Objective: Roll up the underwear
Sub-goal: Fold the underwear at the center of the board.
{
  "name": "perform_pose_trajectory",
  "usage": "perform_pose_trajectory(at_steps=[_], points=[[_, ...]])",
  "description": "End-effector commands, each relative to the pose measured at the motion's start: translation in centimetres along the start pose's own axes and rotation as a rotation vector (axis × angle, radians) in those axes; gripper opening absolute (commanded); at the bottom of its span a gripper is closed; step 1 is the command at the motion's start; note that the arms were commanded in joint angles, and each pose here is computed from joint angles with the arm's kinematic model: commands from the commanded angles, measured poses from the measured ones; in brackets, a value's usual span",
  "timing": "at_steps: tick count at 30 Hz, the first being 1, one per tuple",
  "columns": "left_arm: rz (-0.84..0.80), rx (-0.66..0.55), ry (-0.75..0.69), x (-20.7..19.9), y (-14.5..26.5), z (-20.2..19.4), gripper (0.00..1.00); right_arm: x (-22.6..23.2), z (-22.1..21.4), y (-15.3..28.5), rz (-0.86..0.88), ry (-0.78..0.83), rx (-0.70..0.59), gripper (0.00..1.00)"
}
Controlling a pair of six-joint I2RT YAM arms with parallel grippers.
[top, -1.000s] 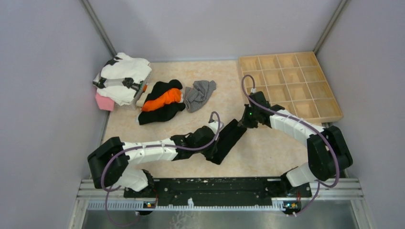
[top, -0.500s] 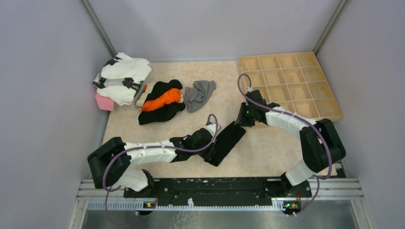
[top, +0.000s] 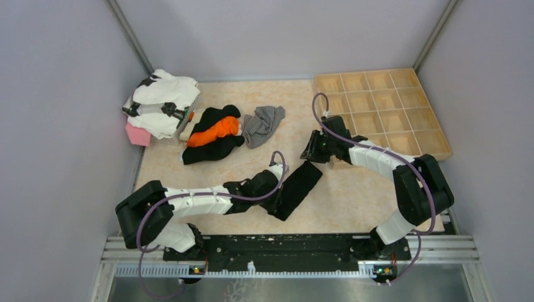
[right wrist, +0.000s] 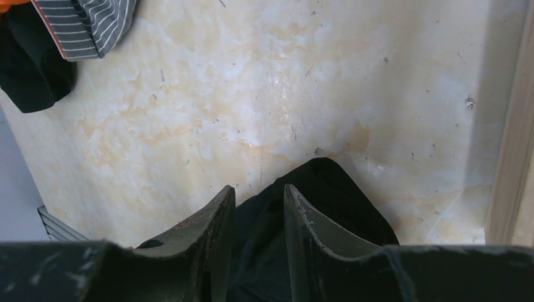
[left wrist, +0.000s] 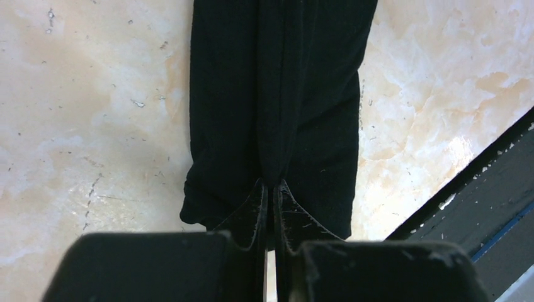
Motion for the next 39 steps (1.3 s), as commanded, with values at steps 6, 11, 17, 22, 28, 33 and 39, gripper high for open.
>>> perform_pose_trajectory(at_steps=[6, 11, 17, 22, 28, 33, 39], points=[[0.031, -0.124, 0.046, 0.0, 2.0, 2.6, 0.31, 0.2, 2.1, 3.1, -0.029, 0.052, -0.161, 0.35], [0.06, -0.178, 0.045, 0.0, 3.2, 4.0, 0.42, -0.4, 1.2, 4.2, -0.037, 0.072, -0.184, 0.35], [0.138, -0.205, 0.069, 1.3, 3.9, 4.1, 0.45, -0.8, -0.8, 5.4, 0.013, 0.092, -0.164, 0.34], [0.07, -0.252, 0.061, 0.2, 5.2, 5.4, 0.47, -0.3, -3.0, 6.0, 0.109, 0.095, -0.113, 0.21], [-0.12, -0.25, -0.025, -2.6, 5.4, 6.4, 0.21, 0.4, -5.6, 4.8, 0.096, 0.121, -0.058, 0.06], [-0.174, -0.186, -0.051, -4.1, 3.8, 5.3, 0.0, 1.4, -6.4, 3.4, 0.109, 0.125, -0.026, 0.0], [-0.243, -0.182, -0.041, -5.7, 2.7, 4.7, 0.0, 1.5, -6.6, 2.2, 0.096, 0.121, -0.005, 0.0]])
Point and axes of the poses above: each gripper's point midway between its finger pads, its own y axis back along the fingers, its own x axis along the line the jaws close on, z = x × y, the point moved 6 cm from there along y, back along the fingers, and after that the axes turned 5 degrees about y, right-handed, at the moved point
